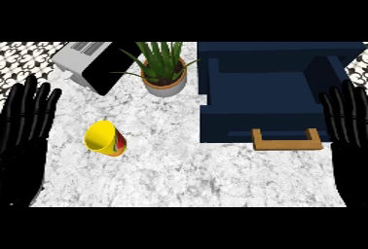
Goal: Pick up the cup, place it into the drawer and close the drawer
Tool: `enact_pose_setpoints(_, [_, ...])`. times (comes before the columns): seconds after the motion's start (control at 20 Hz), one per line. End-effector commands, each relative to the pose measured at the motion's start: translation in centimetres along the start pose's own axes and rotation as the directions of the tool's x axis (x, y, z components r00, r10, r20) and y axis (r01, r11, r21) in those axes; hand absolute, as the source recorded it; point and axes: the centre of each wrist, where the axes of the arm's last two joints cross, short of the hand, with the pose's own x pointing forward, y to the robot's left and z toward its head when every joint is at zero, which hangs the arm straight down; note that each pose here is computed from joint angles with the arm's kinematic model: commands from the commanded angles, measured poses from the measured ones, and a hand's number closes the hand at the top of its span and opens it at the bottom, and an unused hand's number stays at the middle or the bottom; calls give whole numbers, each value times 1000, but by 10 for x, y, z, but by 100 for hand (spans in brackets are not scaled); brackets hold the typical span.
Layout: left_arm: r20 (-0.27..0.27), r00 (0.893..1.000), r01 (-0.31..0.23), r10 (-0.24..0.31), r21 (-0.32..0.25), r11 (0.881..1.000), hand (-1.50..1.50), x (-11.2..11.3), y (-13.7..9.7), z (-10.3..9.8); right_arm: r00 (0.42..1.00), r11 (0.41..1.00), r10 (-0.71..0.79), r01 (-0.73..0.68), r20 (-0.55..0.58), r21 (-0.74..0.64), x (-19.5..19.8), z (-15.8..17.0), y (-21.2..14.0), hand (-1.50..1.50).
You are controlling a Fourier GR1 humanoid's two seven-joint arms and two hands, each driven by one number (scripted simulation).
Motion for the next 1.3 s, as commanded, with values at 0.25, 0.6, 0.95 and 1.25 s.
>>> enact_pose_setpoints(0.25, [26,967,-219,255,-433,875,-150,-12,46,-8,997,999,8,-10,83,35,1,-10,-4,-150])
enact_pose_setpoints(0.6, [-253,896,-428,365,-270,863,-150,-69,108,-20,995,981,6,13,-97,193,0,-22,-10,-150])
enact_pose_setpoints(0.95, [-349,890,-395,293,-271,878,-150,-119,108,-27,998,981,-1,12,-55,195,-3,-48,-5,-150])
enact_pose_setpoints(1.25, [-407,880,-362,243,-245,899,-150,-158,106,-12,998,980,-14,25,-54,198,-22,-64,-19,-150])
